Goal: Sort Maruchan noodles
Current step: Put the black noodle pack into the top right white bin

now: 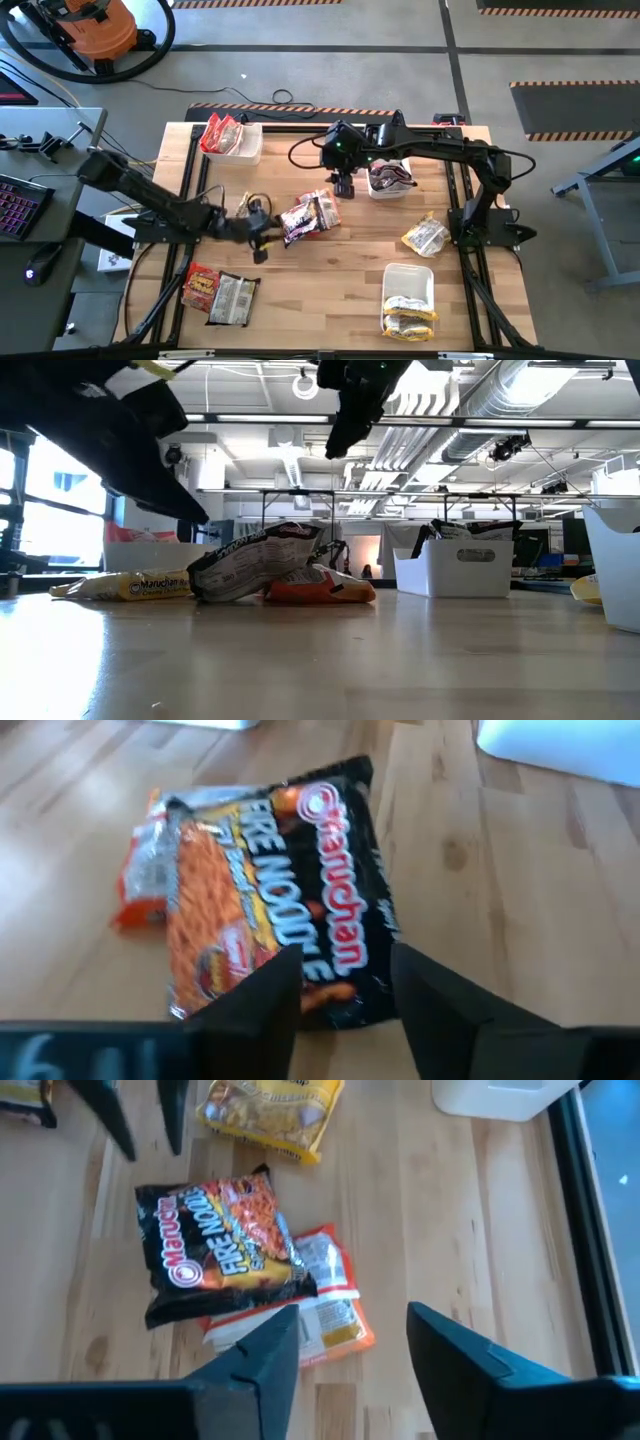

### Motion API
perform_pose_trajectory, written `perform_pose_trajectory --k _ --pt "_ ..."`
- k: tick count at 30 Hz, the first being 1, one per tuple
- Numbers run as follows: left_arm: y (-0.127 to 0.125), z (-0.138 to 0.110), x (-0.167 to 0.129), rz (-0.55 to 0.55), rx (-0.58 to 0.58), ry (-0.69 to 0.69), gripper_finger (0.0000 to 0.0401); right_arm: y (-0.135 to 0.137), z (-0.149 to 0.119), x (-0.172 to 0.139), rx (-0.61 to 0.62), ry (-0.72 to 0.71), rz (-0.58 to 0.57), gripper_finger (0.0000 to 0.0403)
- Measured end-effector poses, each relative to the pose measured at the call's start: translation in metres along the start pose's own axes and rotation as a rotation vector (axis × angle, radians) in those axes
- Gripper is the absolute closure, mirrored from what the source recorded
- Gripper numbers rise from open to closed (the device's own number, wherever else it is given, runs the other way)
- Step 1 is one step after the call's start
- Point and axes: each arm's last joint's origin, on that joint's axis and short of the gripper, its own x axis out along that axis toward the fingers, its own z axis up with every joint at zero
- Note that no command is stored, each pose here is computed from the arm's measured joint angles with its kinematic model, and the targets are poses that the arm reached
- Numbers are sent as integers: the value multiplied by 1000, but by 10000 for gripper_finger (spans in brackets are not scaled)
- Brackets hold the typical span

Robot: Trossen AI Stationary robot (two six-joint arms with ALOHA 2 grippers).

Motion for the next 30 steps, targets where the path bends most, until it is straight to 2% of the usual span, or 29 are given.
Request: perform_pose_trajectory --k 7,17,21,25,28,30 --pt "-28 -6 5 109 -41 16 206 -1 2 0 -21 -24 -6 229" --pt "-65 7 37 306 -13 199 186 -1 3 0 -47 -32 -27 229" --pt "-75 5 54 380 -10 232 185 -1 4 0 -48 -34 -28 229" --pt "-78 0 66 449 5 206 188 -1 4 0 -57 -37 -29 229" --pt "-73 -1 68 506 -31 185 207 -1 3 0 -64 -23 -26 229" --pt "-68 -2 66 555 -27 192 235 0 -1 0 -88 14 -28 229"
